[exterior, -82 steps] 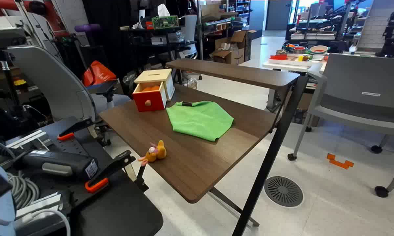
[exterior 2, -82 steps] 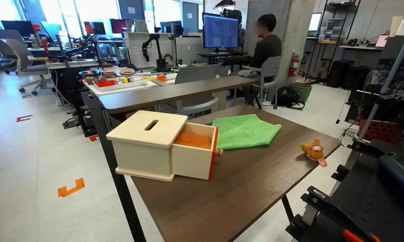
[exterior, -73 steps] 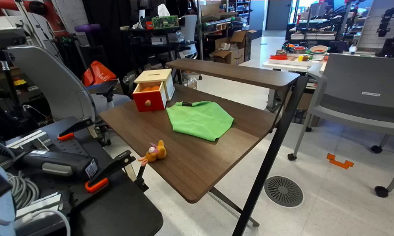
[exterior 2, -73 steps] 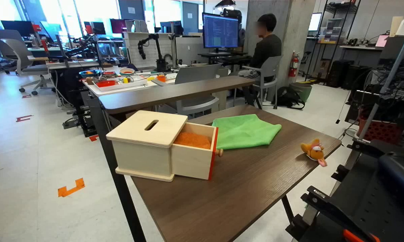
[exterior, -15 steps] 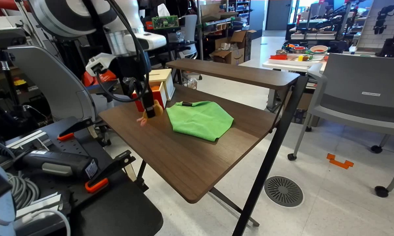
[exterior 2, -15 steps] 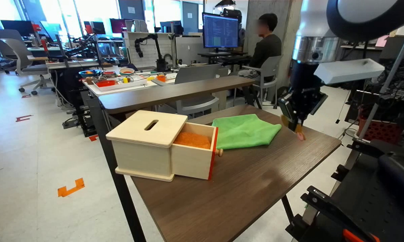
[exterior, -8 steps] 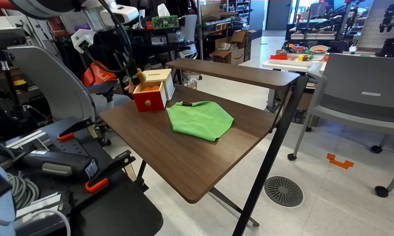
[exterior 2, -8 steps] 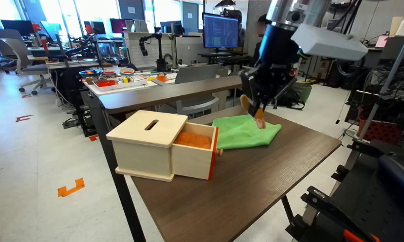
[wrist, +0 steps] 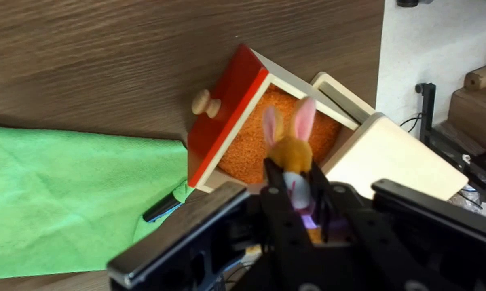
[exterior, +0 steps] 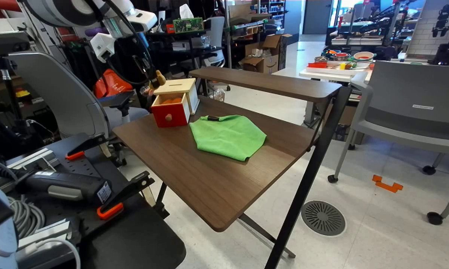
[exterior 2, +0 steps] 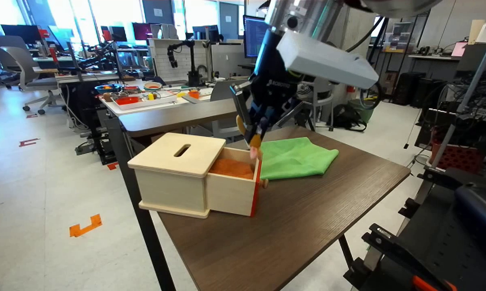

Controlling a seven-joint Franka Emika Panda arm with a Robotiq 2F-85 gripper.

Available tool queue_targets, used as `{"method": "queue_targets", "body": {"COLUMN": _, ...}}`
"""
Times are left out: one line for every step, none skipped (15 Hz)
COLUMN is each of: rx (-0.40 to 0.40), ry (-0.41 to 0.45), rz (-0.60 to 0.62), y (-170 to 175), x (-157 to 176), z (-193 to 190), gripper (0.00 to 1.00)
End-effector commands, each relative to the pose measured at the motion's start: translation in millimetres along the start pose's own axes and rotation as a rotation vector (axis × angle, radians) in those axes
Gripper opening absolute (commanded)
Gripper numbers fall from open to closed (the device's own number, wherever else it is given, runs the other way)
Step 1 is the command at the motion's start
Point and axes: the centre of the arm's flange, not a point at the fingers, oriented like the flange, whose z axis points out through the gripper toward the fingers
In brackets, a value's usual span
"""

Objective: Pick up the plush toy from the table and put it in drawer

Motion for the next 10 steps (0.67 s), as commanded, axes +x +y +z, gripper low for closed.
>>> {"method": "queue_targets", "body": {"rx": 0.007, "ry": 0.038, "rz": 0.036, "y": -20.3, "x": 14.9, "z": 39.7, "gripper": 0.04}}
{"method": "queue_targets", "body": {"rx": 0.005, "ry": 0.036, "rz": 0.040, "y": -21.9, "x": 16.3, "z": 47.7, "gripper": 0.04}}
{"method": "queue_targets", "body": {"rx": 0.001, "ry": 0.035, "rz": 0.042, "y": -22.7, "x": 17.1, "z": 55.2, "gripper": 0.04}}
{"method": "queue_targets", "body": {"rx": -0.006, "ry": 0.031, "rz": 0.046, "y": -22.0, "x": 17.7, "z": 62.2, "gripper": 0.04}}
{"method": "queue_targets", "body": {"rx": -0.013, "ry": 0.029, "rz": 0.051, "y": -21.6, "x": 18.9, "z": 67.3, "gripper": 0.04}}
{"method": "queue_targets", "body": {"rx": -0.022, "ry": 0.032, "rz": 0.057, "y": -19.5, "x": 21.6, "z": 72.1, "gripper": 0.04}}
{"method": "queue_targets", "body": {"rx": -0.032, "ry": 0.028, "rz": 0.061, "y": -17.9, "x": 24.4, "z": 76.8, "gripper": 0.04}}
{"method": "queue_targets", "body": {"rx": -0.040, "ry": 0.023, "rz": 0.067, "y": -15.9, "x": 26.2, "z": 80.0, "gripper": 0.04}}
{"method": "queue_targets", "body": {"rx": -0.050, "ry": 0.021, "rz": 0.070, "y": -14.2, "x": 27.9, "z": 81.8, "gripper": 0.26}}
{"method": "queue_targets", "body": {"rx": -0.058, "ry": 0.022, "rz": 0.071, "y": -12.8, "x": 29.0, "z": 82.5, "gripper": 0.43}}
